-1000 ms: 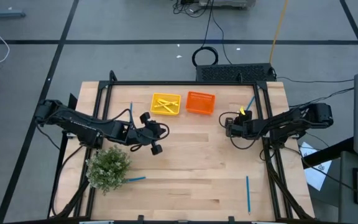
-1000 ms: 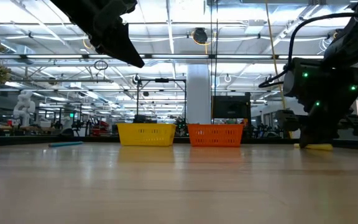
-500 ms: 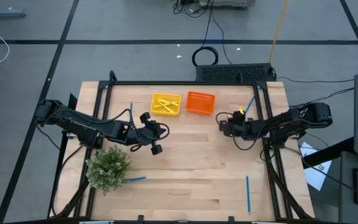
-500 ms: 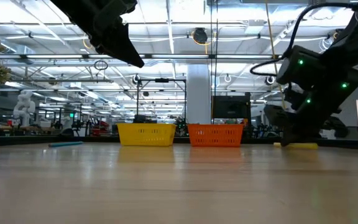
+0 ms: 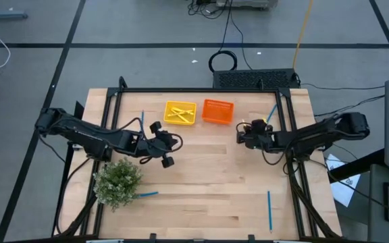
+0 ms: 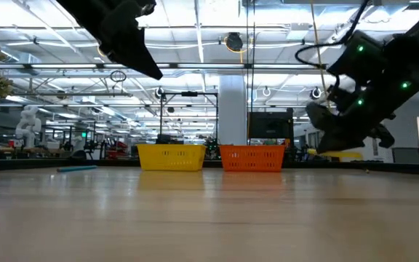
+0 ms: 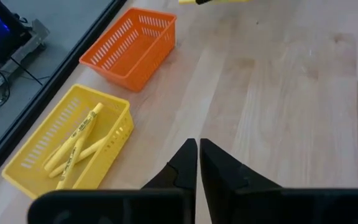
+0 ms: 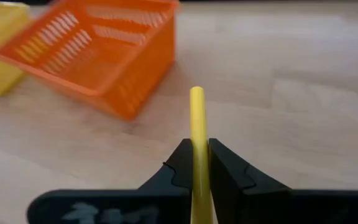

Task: Sort pens & pencils
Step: Put the yellow pen into the yellow bin

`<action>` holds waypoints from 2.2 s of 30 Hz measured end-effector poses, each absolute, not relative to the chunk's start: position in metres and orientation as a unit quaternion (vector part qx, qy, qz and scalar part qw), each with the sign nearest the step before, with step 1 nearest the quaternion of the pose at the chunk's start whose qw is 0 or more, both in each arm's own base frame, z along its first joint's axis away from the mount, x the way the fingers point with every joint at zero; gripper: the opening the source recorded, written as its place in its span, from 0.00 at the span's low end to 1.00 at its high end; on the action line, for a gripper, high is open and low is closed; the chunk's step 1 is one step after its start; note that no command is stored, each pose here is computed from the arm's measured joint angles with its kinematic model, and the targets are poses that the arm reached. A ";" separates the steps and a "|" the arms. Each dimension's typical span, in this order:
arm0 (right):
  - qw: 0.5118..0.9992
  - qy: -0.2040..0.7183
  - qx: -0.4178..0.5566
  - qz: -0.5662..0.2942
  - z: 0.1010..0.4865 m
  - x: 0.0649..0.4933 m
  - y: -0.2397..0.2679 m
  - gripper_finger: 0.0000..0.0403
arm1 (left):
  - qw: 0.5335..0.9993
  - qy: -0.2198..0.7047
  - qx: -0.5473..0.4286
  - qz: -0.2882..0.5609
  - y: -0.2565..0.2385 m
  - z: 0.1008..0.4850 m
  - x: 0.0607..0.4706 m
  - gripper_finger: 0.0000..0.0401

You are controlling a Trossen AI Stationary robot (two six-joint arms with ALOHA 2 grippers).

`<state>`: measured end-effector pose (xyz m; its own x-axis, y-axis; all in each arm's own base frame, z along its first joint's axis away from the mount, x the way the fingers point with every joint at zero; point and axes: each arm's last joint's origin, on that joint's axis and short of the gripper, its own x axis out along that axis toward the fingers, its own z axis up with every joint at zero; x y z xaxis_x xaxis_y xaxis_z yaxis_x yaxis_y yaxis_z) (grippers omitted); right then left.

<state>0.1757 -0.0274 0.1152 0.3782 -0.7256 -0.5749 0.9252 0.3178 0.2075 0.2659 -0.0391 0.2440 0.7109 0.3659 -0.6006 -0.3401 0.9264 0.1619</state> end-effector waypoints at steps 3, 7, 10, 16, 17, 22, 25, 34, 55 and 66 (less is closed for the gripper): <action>0.805 0.181 0.246 -0.508 0.122 0.176 -0.022 0.04 | 0.926 0.326 0.017 0.190 -0.039 0.251 0.259 0.06; 0.833 0.170 0.219 -0.479 0.129 0.180 -0.014 0.04 | 0.929 0.314 0.019 0.194 -0.043 0.261 0.246 0.06; 0.863 0.143 0.203 -0.440 0.138 0.189 -0.007 0.04 | 0.935 0.284 0.029 0.211 -0.047 0.267 0.235 0.06; 0.922 0.064 0.176 -0.340 0.164 0.205 0.006 0.04 | 0.957 0.191 0.027 0.217 -0.047 0.259 0.213 0.06; 0.929 0.053 0.173 -0.323 0.168 0.207 0.008 0.04 | 0.960 0.177 0.027 0.214 -0.044 0.255 0.209 0.06; 0.955 -0.003 0.159 -0.249 0.177 0.219 0.012 0.04 | 0.987 0.088 0.001 0.136 -0.028 0.238 0.196 0.06; 0.964 -0.028 0.153 -0.217 0.176 0.228 0.010 0.04 | 0.997 0.026 -0.019 0.069 -0.017 0.227 0.193 0.06; 0.981 -0.082 0.134 -0.117 0.190 0.288 0.004 0.04 | 0.997 -0.001 -0.043 0.059 0.003 0.208 0.197 0.06; 0.981 -0.131 0.116 -0.086 0.198 0.339 0.012 0.04 | 0.997 -0.005 -0.071 0.020 -0.006 0.195 0.281 0.60; 0.981 -0.138 0.113 -0.079 0.200 0.338 0.017 0.04 | 0.998 -0.011 -0.064 0.008 -0.018 0.199 0.313 0.64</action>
